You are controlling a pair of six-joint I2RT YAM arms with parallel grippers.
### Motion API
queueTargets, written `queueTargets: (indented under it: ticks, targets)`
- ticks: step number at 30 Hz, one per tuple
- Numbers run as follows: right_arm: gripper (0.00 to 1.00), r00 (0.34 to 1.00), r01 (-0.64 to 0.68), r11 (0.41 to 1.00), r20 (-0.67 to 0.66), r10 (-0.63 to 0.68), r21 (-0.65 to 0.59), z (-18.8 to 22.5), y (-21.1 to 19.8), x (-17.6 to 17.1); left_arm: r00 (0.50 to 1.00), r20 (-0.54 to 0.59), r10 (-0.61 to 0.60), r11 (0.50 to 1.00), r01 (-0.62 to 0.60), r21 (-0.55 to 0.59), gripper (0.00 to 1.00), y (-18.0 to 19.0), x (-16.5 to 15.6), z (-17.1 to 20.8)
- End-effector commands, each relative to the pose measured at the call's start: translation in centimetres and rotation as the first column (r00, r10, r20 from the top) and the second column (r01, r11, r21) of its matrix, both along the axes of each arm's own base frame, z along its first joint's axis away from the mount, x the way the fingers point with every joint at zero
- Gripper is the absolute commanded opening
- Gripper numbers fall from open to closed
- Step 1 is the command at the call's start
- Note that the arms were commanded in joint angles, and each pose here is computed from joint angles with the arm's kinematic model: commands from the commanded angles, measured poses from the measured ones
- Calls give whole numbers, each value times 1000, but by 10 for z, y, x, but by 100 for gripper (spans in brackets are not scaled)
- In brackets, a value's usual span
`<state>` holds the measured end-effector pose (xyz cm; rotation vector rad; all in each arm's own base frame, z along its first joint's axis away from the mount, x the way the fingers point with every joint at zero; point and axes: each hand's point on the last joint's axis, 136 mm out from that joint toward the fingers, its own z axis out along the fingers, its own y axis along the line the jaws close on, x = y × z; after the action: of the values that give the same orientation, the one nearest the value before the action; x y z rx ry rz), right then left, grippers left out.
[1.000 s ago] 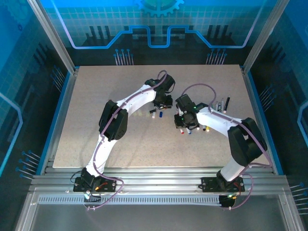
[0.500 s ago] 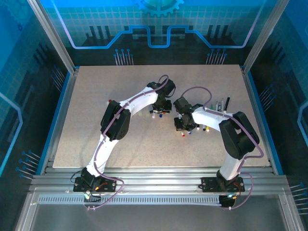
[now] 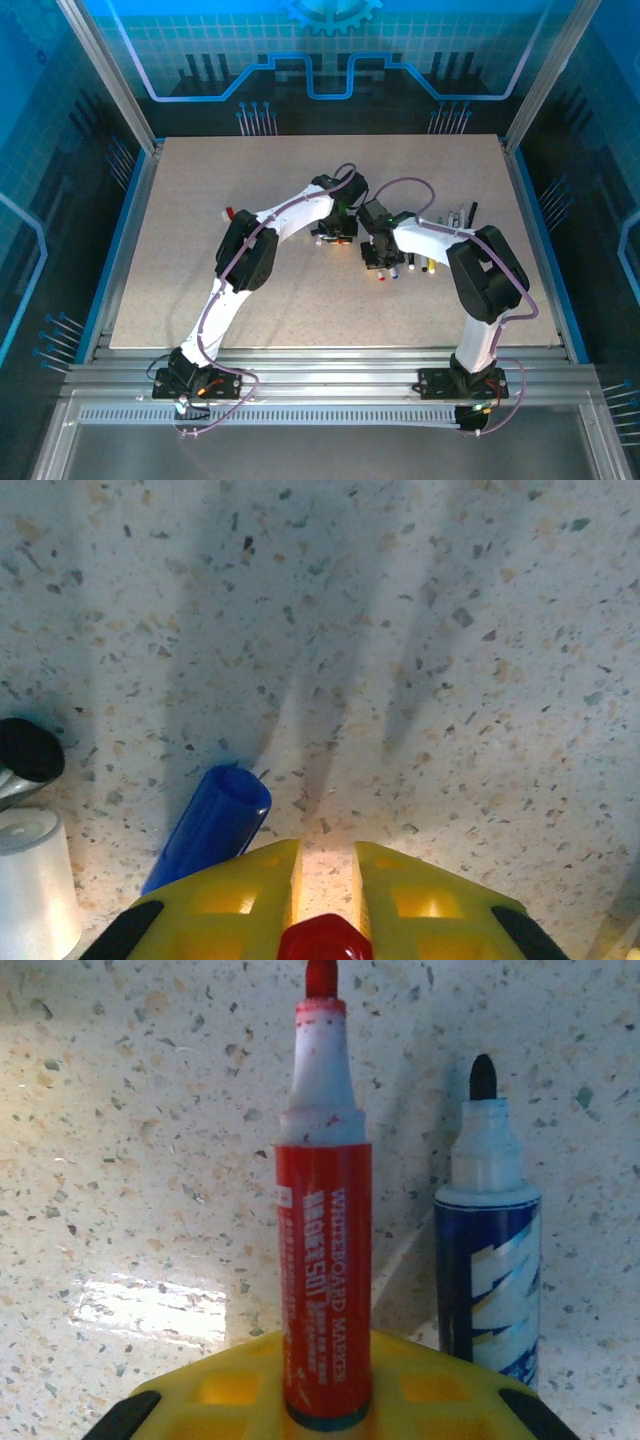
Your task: Open the pen caps
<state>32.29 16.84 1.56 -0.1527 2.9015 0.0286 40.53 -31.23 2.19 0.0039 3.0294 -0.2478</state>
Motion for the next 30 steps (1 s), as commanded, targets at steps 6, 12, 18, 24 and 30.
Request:
queueTargets:
  ticks: [6,12,18,24,30]
  targets:
    - [29,1000,29,998,-7,-29,-49,-3,-8,3,1000,-3,-27,999,27,27,18,-1,0,3]
    - [32,1000,31,998,-1,-31,-54,-1,-9,4,1000,-3,-28,999,28,36,23,1,-1,4]
    - [33,999,33,998,12,-33,-46,4,-9,5,1000,1,-27,999,27,38,25,1,0,6]
    - [33,999,36,998,11,-35,-42,4,-8,5,1000,4,-28,999,28,38,25,0,0,7]
    - [33,998,41,999,37,-40,-25,18,-6,7,999,28,-28,999,27,39,25,1,3,20]
